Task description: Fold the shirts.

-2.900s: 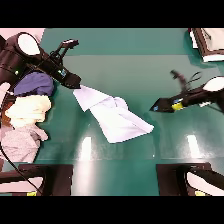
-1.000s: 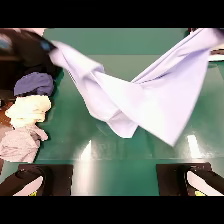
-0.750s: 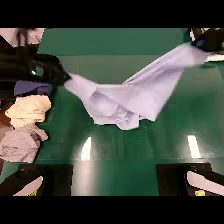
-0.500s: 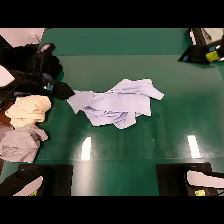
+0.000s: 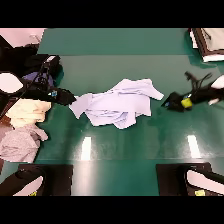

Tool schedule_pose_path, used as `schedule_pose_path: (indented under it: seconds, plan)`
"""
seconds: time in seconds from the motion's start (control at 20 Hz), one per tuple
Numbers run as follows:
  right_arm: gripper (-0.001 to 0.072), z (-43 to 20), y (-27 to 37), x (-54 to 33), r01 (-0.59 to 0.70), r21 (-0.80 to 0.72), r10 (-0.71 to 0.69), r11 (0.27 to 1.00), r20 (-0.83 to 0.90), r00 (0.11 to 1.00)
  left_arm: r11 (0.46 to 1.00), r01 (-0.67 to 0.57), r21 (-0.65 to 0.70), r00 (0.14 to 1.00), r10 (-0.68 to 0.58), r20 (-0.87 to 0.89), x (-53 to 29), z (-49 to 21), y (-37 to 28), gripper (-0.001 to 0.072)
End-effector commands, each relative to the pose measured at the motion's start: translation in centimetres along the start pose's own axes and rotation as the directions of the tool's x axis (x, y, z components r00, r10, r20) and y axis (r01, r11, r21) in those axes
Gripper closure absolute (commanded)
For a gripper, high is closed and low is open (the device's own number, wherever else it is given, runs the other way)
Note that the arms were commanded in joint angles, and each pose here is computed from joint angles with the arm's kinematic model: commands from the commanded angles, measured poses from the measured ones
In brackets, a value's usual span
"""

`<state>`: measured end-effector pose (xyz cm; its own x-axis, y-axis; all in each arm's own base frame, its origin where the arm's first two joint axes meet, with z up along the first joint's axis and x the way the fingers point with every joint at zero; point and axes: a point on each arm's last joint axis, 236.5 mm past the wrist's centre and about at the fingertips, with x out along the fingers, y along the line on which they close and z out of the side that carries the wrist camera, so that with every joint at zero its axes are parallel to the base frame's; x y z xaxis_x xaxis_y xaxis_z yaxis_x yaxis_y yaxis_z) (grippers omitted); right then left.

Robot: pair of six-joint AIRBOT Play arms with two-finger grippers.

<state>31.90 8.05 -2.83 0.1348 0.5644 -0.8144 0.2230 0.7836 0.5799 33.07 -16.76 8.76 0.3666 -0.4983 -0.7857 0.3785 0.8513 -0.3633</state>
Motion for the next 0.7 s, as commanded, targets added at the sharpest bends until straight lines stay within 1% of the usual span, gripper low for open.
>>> schedule_pose_path:
  seconds: [0.0,0.3,0.35,0.4,0.45,0.5,0.55,0.6,0.65]
  plan:
    - [0.0280,-1.2,-0.1,4.5,-0.139,0.134,0.134,0.981,0.045,0.990,1.000,-0.002,-0.001,1.000,0.002,0.003,0.0,0.0,0.1,0.0684]
    - [0.0283,-1.0,0.3,7.9,-0.090,0.088,0.086,0.992,0.051,0.995,1.000,-0.002,-0.001,1.000,0.002,0.003,0.0,0.0,0.1,0.0684]
    - [0.0342,-0.7,0.4,8.0,-0.086,0.082,0.081,0.993,0.065,0.995,1.000,-0.002,-0.001,1.000,0.002,0.003,0.0,0.0,0.1,0.0684]
    - [0.0431,-0.4,0.3,7.9,-0.083,0.081,0.077,0.993,0.079,0.994,1.000,-0.002,-0.001,1.000,0.002,0.003,0.0,0.0,0.1,0.0684]
    - [0.0463,-0.3,0.3,7.9,-0.083,0.080,0.076,0.993,0.082,0.994,1.000,-0.002,-0.001,1.000,0.002,0.003,0.0,0.0,0.1,0.0684]
    - [0.0559,-0.3,0.3,7.9,-0.082,0.079,0.075,0.994,0.081,0.994,1.000,-0.002,-0.001,1.000,0.002,0.002,0.0,0.0,0.1,0.0684]
    - [0.0636,-0.3,0.3,7.9,-0.083,0.078,0.076,0.993,0.080,0.994,1.000,-0.002,-0.002,1.000,0.002,0.003,0.0,0.0,0.1,0.0684]
    - [0.0697,-0.3,0.5,7.6,-0.085,0.072,0.079,0.994,0.085,0.993,1.000,-0.003,-0.002,1.000,0.003,0.004,0.0,0.1,0.1,0.0684]
    - [0.0697,-0.1,1.0,7.0,-0.092,0.058,0.086,0.994,0.104,0.991,1.000,-0.005,0.000,1.000,0.005,0.011,0.0,0.2,0.1,0.0684]
